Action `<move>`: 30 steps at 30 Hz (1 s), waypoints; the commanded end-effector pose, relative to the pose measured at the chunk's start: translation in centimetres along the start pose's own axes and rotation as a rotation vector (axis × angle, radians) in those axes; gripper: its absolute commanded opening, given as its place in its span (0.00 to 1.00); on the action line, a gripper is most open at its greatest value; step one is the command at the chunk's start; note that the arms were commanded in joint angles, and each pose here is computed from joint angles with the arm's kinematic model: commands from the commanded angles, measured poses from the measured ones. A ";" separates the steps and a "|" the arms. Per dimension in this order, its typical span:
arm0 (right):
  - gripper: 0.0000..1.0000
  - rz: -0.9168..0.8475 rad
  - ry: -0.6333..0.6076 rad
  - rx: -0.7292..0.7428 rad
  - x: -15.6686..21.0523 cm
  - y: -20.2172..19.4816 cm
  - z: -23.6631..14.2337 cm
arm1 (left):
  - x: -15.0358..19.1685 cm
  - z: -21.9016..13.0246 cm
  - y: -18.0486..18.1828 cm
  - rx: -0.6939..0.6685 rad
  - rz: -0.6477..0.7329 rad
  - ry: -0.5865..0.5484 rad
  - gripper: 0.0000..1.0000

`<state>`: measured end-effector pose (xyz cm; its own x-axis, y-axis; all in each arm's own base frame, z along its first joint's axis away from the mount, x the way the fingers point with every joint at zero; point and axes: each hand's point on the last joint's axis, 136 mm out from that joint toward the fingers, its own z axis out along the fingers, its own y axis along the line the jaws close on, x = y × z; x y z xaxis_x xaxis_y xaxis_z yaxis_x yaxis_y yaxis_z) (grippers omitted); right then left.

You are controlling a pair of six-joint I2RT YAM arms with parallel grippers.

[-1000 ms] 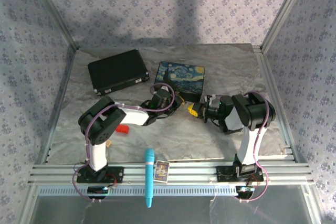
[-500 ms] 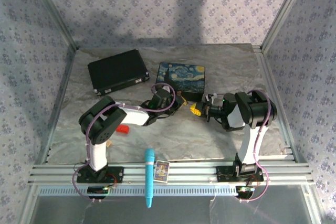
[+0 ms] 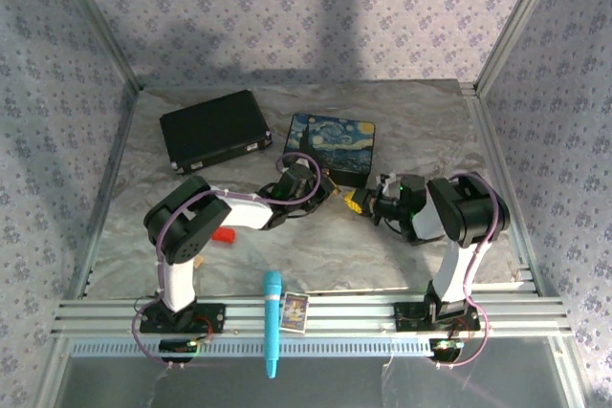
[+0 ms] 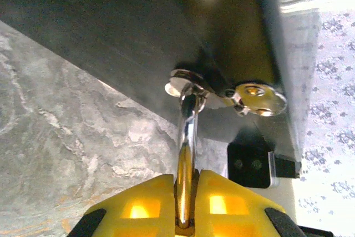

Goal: Unlock the padlock with the key

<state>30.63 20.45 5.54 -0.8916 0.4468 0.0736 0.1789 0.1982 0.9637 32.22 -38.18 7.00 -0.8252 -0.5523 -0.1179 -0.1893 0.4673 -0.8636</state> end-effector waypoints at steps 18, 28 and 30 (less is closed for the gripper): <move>0.00 -0.093 -0.018 -0.102 1.8 4.9 2.3 | 5.2 0.4 -4.1 0.087 0.012 0.116 0.00; 0.00 -0.025 0.017 -0.027 0.8 0.2 -0.7 | 4.8 0.0 -3.2 0.086 0.003 0.115 0.00; 0.00 -0.010 0.026 -0.008 1.0 -0.6 -1.1 | 4.5 0.1 -3.1 0.083 0.003 0.111 0.00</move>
<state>29.07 20.67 6.05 -0.9059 0.4129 0.0942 0.1803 0.1748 0.9680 31.62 -40.04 8.40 -0.8181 -0.5645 -0.1095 -0.1857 0.4396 -0.8788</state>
